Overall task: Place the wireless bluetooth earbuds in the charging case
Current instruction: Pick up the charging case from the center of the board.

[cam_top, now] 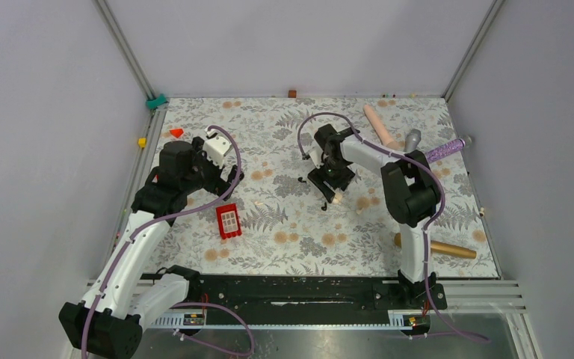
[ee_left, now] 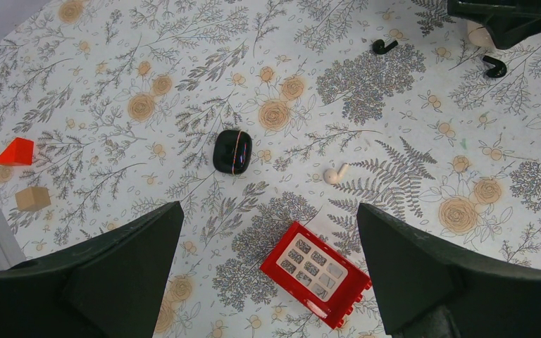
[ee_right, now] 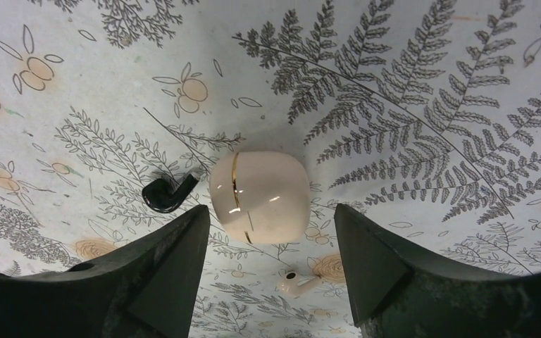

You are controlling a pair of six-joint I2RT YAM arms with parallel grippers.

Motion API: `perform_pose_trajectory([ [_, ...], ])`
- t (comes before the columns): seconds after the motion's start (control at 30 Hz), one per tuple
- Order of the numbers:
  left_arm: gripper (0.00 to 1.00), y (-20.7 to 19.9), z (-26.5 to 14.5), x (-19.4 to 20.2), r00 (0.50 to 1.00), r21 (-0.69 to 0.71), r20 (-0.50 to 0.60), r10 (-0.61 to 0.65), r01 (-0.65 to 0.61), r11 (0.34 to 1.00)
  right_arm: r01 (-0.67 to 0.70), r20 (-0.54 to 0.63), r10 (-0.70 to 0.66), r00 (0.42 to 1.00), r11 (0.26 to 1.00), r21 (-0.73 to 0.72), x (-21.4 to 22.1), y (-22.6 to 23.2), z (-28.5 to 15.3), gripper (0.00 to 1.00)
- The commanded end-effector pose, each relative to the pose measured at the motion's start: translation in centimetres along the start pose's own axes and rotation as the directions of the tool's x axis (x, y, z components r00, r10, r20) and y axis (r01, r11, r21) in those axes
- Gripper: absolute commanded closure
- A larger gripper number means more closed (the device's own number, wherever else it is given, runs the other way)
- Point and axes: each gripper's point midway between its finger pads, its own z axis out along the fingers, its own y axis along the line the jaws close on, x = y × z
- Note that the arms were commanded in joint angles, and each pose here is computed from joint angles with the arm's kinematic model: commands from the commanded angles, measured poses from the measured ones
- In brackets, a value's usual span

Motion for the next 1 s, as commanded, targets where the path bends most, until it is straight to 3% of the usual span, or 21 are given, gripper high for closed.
perform_pose_trajectory([
  [0.0,0.01,-0.2,0.0,-1.1,0.999,0.011,0.048,0.013,-0.014,1.0,0.029,-0.01,-0.028,1.0,0.998,0.052,-0.5,0.1,0.4,0.27],
  [0.27,0.01,-0.2,0.0,-1.1,0.999,0.012,0.048,0.013,-0.013,1.0,0.037,-0.025,-0.036,0.999,0.997,0.068,-0.3,0.0,1.0,0.43],
  [0.47,0.01,-0.2,0.0,-1.0,0.999,0.014,0.047,0.012,-0.013,1.0,0.052,-0.029,-0.049,0.998,0.995,0.088,0.1,-0.1,1.2,0.43],
  [0.63,0.01,-0.3,0.1,-1.3,0.999,0.02,0.051,0.011,-0.012,1.0,0.067,-0.004,-0.067,0.998,0.993,0.093,-0.2,-0.1,0.4,0.65],
  [0.77,0.01,-0.6,0.3,-2.0,0.998,0.025,0.056,0.042,-0.043,0.999,0.108,0.105,-0.114,0.988,0.993,0.056,-1.2,1.3,-3.7,0.66],
  [0.97,0.01,-4.2,0.7,-4.1,0.956,0.141,0.139,0.259,-0.278,0.95,0.215,0.326,-0.158,0.932,0.965,-0.148,-1.8,7.1,-13.3,0.65],
])
